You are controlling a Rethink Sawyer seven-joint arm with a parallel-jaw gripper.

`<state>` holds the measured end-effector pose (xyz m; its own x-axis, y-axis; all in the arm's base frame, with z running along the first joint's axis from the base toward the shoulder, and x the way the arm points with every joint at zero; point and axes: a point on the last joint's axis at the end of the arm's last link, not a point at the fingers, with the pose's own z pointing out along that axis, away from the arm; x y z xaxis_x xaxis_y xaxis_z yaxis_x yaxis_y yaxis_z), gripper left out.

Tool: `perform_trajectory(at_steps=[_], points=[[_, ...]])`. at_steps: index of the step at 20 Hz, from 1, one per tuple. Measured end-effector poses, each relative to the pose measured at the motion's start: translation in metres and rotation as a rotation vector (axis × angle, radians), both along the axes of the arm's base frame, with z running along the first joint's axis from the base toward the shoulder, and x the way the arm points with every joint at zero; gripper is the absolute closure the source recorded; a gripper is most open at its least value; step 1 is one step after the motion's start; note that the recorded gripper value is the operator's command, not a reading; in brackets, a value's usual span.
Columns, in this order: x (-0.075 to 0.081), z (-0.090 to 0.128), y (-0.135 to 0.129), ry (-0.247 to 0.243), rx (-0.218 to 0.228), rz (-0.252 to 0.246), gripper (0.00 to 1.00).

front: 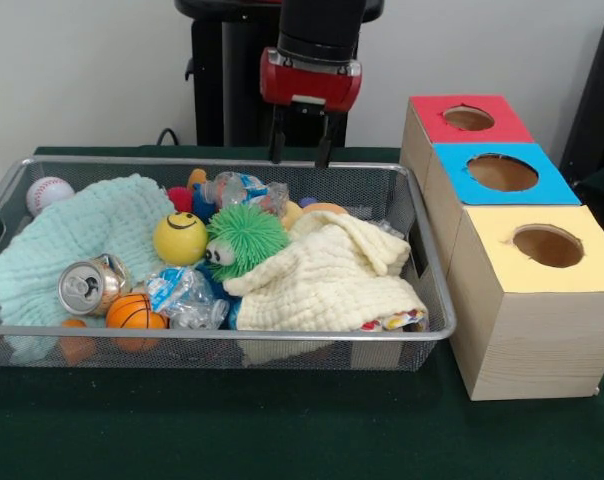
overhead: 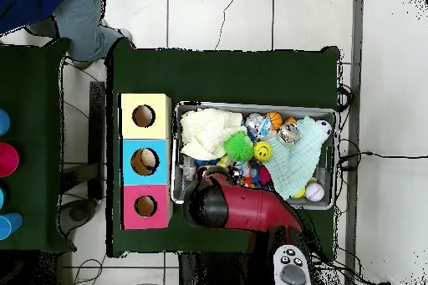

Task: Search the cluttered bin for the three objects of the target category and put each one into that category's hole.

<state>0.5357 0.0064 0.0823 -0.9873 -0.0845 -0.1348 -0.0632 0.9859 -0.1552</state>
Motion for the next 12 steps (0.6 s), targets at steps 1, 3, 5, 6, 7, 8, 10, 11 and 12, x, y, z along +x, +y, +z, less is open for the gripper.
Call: perform_trajectory(at_steps=[1,3,5,6,7,8,10,11,12], points=[[-0.001,-0.003,-0.002,0.0,-0.007,0.003,0.0],[-0.006,-0.013,-0.009,-0.003,-0.03,0.012,0.0],[-0.008,-0.017,-0.013,-0.003,-0.039,0.014,0.0],[-0.009,-0.02,-0.015,-0.002,-0.044,0.014,0.0],[-0.012,-0.025,-0.019,-0.001,-0.051,0.013,0.0],[-0.013,-0.027,-0.021,-0.001,-0.055,0.011,0.0],[-0.016,-0.032,-0.025,0.001,-0.062,0.007,0.0],[-0.018,-0.035,-0.027,0.003,-0.065,0.006,0.0],[-0.019,-0.036,-0.028,0.004,-0.066,0.005,0.0]])
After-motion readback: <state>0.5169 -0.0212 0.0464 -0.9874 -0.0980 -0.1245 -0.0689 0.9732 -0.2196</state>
